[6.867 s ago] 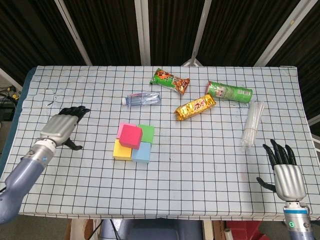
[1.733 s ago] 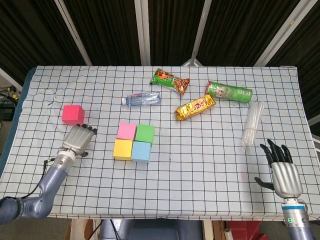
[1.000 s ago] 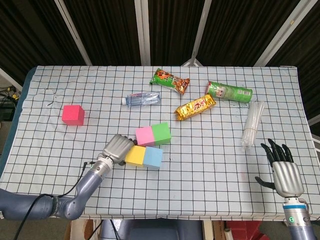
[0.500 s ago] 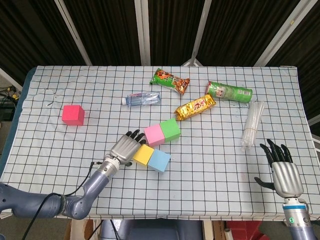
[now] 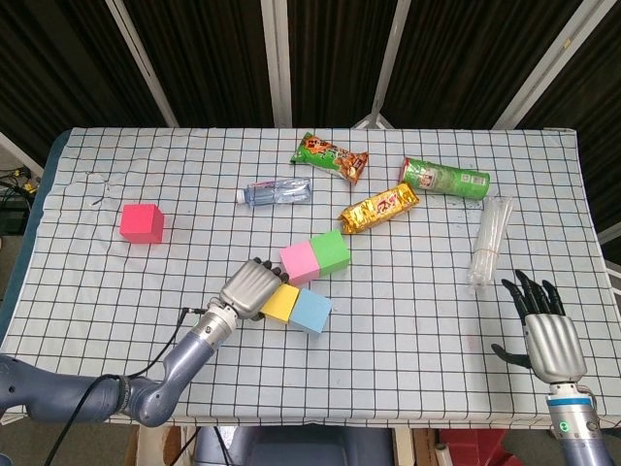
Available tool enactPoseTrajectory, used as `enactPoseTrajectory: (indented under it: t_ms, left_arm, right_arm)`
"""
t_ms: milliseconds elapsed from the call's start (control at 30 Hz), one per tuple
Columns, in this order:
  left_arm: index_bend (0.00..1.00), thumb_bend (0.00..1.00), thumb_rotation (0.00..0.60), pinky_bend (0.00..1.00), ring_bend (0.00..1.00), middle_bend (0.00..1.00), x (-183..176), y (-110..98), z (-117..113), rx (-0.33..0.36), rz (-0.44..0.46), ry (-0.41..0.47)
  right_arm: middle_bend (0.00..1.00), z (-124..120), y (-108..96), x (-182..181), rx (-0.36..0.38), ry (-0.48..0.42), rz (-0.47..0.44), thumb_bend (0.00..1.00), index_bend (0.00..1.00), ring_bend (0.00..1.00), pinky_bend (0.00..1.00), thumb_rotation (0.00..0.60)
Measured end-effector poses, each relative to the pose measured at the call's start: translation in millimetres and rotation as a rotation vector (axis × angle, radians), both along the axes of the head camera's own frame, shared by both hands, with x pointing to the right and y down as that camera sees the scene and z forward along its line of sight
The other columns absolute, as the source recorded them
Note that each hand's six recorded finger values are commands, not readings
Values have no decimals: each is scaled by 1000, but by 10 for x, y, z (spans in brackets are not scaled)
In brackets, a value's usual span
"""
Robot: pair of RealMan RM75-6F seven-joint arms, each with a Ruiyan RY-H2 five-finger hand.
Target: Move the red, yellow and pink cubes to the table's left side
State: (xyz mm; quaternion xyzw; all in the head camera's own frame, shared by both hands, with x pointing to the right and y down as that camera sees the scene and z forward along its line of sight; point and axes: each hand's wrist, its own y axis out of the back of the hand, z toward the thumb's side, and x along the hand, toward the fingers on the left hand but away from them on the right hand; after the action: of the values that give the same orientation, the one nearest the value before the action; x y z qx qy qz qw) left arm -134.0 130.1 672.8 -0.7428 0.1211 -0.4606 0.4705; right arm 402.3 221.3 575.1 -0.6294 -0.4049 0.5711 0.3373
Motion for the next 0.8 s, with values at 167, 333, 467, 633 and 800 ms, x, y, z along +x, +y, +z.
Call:
enactPoseTrajectory:
  t_ms: [167,333,467,633,800]
  left_arm:
    - [594,362,600,452,447,637,-36,-9,19,48,19,-25]
    - [593,361,600,451,447,637,-144,-167,-114,137,20,-43]
    - [579,360,600,451,447,635,-370,-406,-311,257,17,-84]
    - [550,341,600,451,447,610,-842,-805,-523,465,44,-250]
    - [532,294,600,450,443,586,-1189,-1081,-474,520,15,-343]
  right_arm:
    - [27,-3,5,2,-2,-1,-1,59,124,111,0,600]
    - [27,-14,2,13,5,4,1,59,124,112,0,600]
    - [27,-18,2,30,8,6,9,59,124,112,0,600]
    - [27,2,3,30,1,13,10,59,124,111,0,600]
    - [27,17,-6,35,1,23,16,59,124,111,0,600]
